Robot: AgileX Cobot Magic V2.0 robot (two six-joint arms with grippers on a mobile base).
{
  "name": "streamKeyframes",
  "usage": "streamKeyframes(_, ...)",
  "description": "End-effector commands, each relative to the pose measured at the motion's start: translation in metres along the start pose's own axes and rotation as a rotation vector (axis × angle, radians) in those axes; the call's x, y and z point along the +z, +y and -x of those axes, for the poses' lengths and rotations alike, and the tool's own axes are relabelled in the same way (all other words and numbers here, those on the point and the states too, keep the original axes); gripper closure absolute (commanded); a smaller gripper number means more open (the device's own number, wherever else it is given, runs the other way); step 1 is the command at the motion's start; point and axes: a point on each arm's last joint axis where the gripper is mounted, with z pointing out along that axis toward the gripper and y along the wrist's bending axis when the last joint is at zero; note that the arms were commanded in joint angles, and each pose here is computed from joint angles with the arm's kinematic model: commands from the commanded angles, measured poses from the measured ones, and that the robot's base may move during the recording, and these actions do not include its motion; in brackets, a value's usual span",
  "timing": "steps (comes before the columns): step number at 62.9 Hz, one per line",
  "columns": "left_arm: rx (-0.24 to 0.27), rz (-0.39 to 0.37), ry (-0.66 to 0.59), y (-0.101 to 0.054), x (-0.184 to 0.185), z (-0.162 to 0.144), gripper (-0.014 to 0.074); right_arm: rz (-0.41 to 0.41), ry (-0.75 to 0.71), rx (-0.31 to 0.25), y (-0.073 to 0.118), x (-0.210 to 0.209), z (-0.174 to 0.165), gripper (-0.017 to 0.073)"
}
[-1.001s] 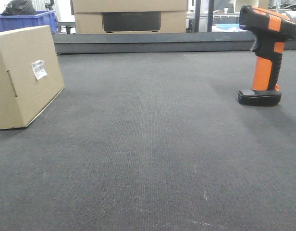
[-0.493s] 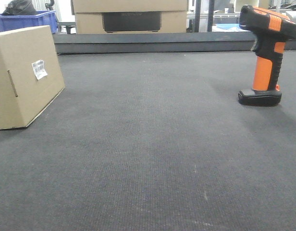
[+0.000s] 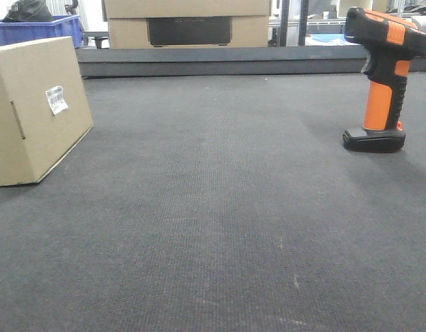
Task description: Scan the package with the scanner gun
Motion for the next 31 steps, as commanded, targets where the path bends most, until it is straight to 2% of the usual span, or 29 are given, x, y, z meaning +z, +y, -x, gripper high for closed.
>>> streamKeyframes(1, 0.004, 0.001, -0.012, -0.0001, -0.0006, 0.0003, 0.0704, -0.002, -0.014, -0.005, -0.0002, -0.0001, 0.0004, 0.0727)
streamKeyframes(31, 0.004, 0.001, -0.012, -0.0001, -0.0006, 0.0003, 0.0704, -0.002, -0.014, -0.005, -0.0002, -0.0001, 0.0004, 0.0727)
